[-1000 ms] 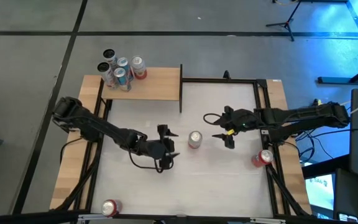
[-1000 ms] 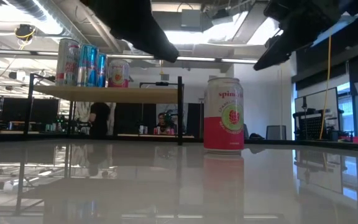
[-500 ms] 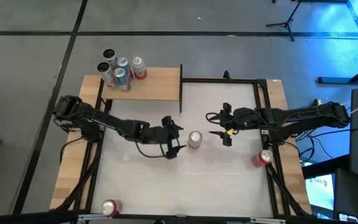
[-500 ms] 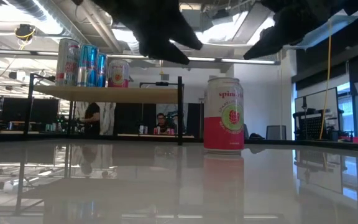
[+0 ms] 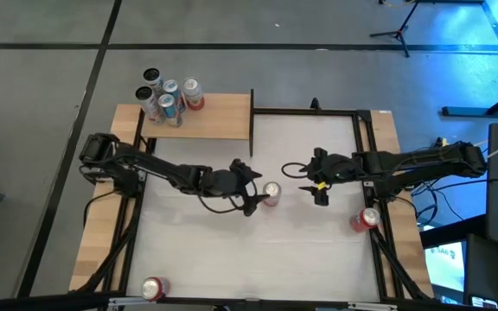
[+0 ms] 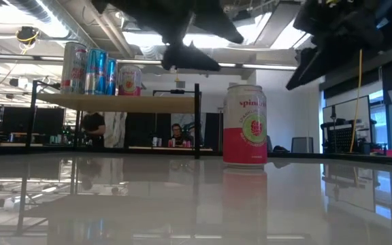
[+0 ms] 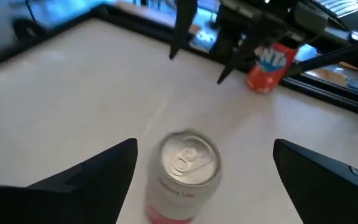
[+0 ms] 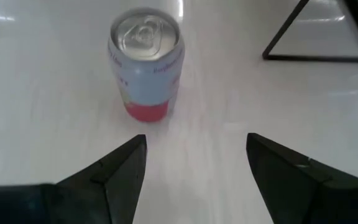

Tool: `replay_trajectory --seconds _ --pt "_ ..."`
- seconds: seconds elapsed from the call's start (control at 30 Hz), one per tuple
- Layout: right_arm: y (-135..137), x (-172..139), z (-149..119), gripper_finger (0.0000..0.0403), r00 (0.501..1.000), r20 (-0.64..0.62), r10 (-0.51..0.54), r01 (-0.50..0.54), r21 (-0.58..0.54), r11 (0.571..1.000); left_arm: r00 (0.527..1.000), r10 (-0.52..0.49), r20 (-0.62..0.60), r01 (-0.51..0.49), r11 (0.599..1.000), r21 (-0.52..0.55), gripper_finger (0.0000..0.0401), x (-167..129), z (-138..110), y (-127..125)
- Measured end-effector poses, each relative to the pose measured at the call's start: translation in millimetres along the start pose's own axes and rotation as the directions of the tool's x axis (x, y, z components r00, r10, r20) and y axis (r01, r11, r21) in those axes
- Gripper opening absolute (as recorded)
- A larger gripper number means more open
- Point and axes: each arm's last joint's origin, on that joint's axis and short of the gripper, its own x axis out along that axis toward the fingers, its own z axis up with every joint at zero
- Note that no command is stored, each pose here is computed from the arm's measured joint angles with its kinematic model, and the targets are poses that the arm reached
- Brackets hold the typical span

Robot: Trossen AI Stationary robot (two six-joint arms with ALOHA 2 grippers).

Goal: Place canned beverage on shelf
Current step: Put the pink white soda can on the shelf aligned with the pink white soda

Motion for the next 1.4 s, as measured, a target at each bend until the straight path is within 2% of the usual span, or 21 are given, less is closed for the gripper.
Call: replay_trajectory --seconds 0.13,0.23,0.43,0.63,0.87,0.97,1.4 --pt "0.2 0.0 -2.8 0.0271 1.000 -0.029 0.005 -0.005 0.007 1.000 0.995 -0.082 -0.062 0.080 0.996 -0.035 0.0367 12.1 10.7 -0.5" --pt "0.2 -0.1 -5.1 0.0271 0.999 -0.053 0.005 -0.004 0.016 1.000 0.992 -0.080 -0.099 0.079 0.997 -0.013 0.0367 16.0 19.3 -2.3" --pt "0.5 2.5 -12.2 0.0271 0.996 -0.089 0.005 -0.003 0.025 1.000 0.980 0.067 -0.186 -0.057 0.996 0.062 0.0367 22.1 32.4 -6.3" --pt "0.7 4.0 -14.9 0.0271 0.995 -0.097 0.005 -0.003 0.024 1.000 0.949 0.105 -0.297 -0.064 0.988 0.143 0.0367 46.7 37.9 -16.5" --pt "0.6 4.0 -15.0 0.0271 0.995 -0.098 0.005 -0.003 0.025 1.000 0.917 0.146 -0.372 -0.082 0.980 0.181 0.0367 70.5 36.8 -8.9" --pt "0.6 4.0 -15.0 0.0271 0.995 -0.097 0.005 -0.003 0.025 1.000 0.914 0.118 -0.388 -0.056 0.985 0.166 0.0367 73.4 36.0 -7.1" --pt "0.6 4.0 -14.7 0.0271 0.995 -0.095 0.005 -0.002 0.033 0.999 0.900 0.133 -0.415 -0.063 0.982 0.178 0.0367 76.7 24.8 -3.7"
